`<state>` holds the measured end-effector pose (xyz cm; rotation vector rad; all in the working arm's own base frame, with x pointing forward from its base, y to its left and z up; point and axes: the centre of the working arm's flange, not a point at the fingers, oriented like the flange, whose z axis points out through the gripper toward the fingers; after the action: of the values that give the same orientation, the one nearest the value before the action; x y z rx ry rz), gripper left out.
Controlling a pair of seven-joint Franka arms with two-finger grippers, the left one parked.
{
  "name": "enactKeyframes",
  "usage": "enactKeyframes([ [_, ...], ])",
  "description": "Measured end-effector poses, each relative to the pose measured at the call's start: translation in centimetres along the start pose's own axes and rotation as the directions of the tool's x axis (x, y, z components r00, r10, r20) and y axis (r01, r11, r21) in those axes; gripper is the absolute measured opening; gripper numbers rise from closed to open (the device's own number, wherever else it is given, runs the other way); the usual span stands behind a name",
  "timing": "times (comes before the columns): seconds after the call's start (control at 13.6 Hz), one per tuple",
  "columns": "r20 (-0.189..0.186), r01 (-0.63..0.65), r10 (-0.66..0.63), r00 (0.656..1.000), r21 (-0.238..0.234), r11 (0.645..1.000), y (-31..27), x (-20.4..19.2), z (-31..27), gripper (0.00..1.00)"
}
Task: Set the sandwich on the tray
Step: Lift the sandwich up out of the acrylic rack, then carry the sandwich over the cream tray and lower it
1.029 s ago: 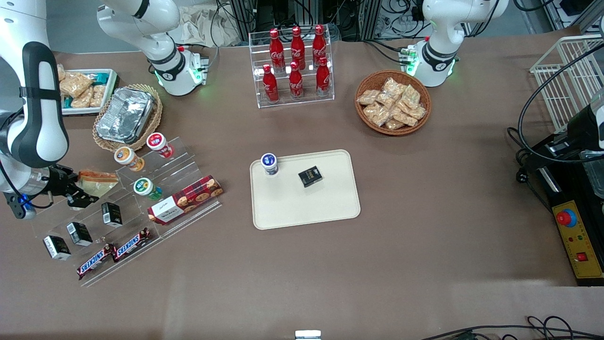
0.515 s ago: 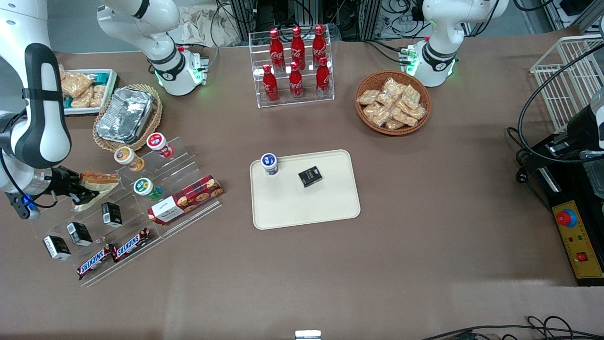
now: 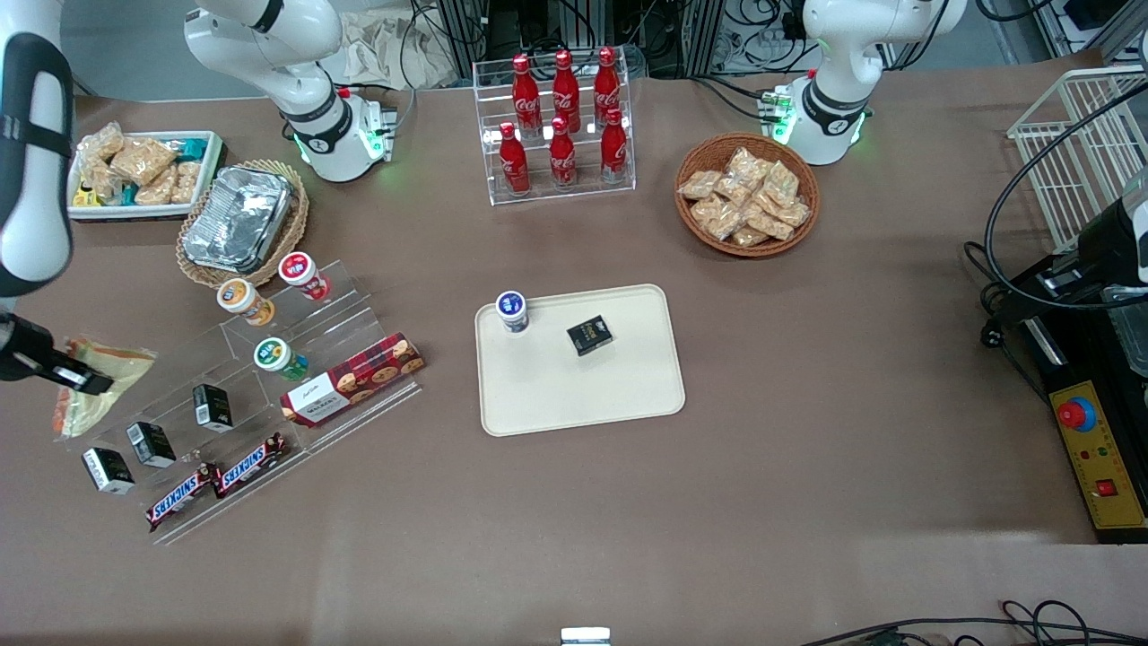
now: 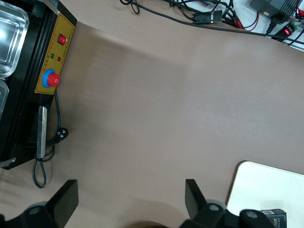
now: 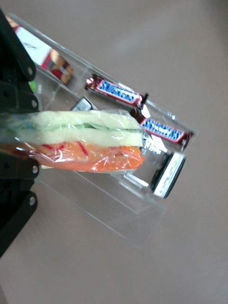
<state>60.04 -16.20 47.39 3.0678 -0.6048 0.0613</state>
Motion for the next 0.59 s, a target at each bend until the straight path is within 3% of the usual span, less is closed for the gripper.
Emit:
enactKeyframes([
  [0.22, 0.012, 0.195, -0.195, 0.981, 0.019, 0.981, -4.5, -0.9, -2.3, 0.22],
  [0.59, -0.017, 0.481, -0.481, 0.877, 0.042, 0.876, -14.6, -4.5, -5.0, 0.22],
])
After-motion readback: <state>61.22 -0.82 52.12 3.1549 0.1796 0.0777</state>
